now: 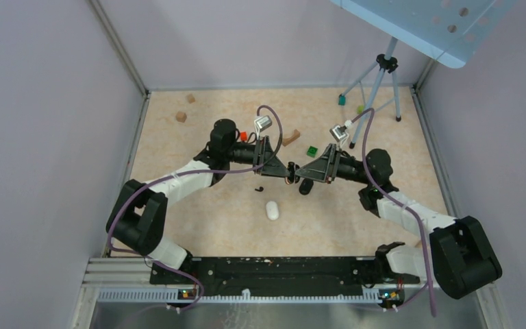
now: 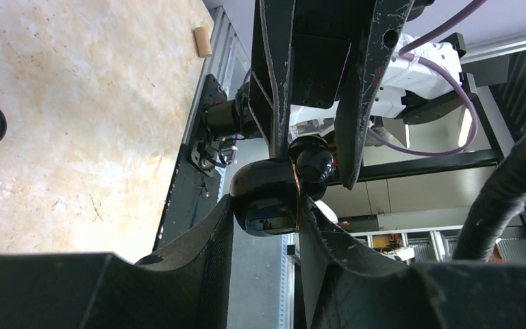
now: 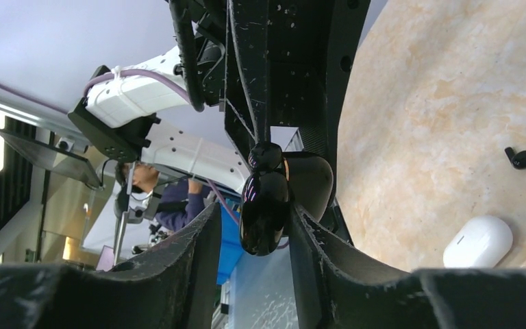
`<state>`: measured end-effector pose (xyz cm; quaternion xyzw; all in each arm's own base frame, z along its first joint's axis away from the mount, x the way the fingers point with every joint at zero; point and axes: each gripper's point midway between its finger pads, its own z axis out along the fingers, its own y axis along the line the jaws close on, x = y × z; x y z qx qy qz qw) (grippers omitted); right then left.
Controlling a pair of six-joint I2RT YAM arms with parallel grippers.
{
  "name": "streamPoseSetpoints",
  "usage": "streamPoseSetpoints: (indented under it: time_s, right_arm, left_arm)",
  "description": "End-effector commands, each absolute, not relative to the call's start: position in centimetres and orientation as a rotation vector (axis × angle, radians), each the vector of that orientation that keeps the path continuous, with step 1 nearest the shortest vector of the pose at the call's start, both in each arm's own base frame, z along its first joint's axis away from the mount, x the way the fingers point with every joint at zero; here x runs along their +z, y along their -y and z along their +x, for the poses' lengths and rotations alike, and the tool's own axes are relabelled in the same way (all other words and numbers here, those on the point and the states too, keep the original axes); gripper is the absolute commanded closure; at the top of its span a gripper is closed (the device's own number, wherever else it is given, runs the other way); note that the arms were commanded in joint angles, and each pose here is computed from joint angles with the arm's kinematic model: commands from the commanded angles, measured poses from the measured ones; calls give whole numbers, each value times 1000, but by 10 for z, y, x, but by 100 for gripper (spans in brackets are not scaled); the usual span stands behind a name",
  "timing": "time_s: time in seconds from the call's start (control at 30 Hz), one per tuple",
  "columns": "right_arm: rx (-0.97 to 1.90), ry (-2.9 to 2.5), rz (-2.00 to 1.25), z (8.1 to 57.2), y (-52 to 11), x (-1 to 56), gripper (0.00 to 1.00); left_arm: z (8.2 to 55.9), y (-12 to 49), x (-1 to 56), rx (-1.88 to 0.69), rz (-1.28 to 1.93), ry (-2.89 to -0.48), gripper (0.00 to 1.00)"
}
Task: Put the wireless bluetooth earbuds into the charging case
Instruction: Pass from the left arm to the right
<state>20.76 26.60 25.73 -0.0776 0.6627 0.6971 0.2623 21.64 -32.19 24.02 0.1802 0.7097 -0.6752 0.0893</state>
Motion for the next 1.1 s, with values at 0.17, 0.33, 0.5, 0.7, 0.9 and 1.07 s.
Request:
streamPoseSetpoints:
  time_s: [0.17,0.33,0.5,0.7,0.9,1.07]
  right_arm:
    - [1830,-1751,-276,210,-271,270,56]
    - [1828,-1750,-282,210,-272,271,68]
    - [1832,-1746,-267,210,-271,270,79]
    - [1866,-1716,-246,208,-270,272,89]
    - [1884,-1712,-228,206,-269,271,100]
    - [1882,-1751,-221,204,-269,266,100]
  left_arm:
    - [217,323,263,-1980,613,-2009,88]
    - [217,323,263,-1979,611,-2010,88]
    - [217,323,263,-1978,611,-2010,87]
    - [217,322,262,-1977,615,-2009,80]
    - [214,317,269,-1949,685,-1966,35]
    - [226,288,269,-1844,749,-2006,14]
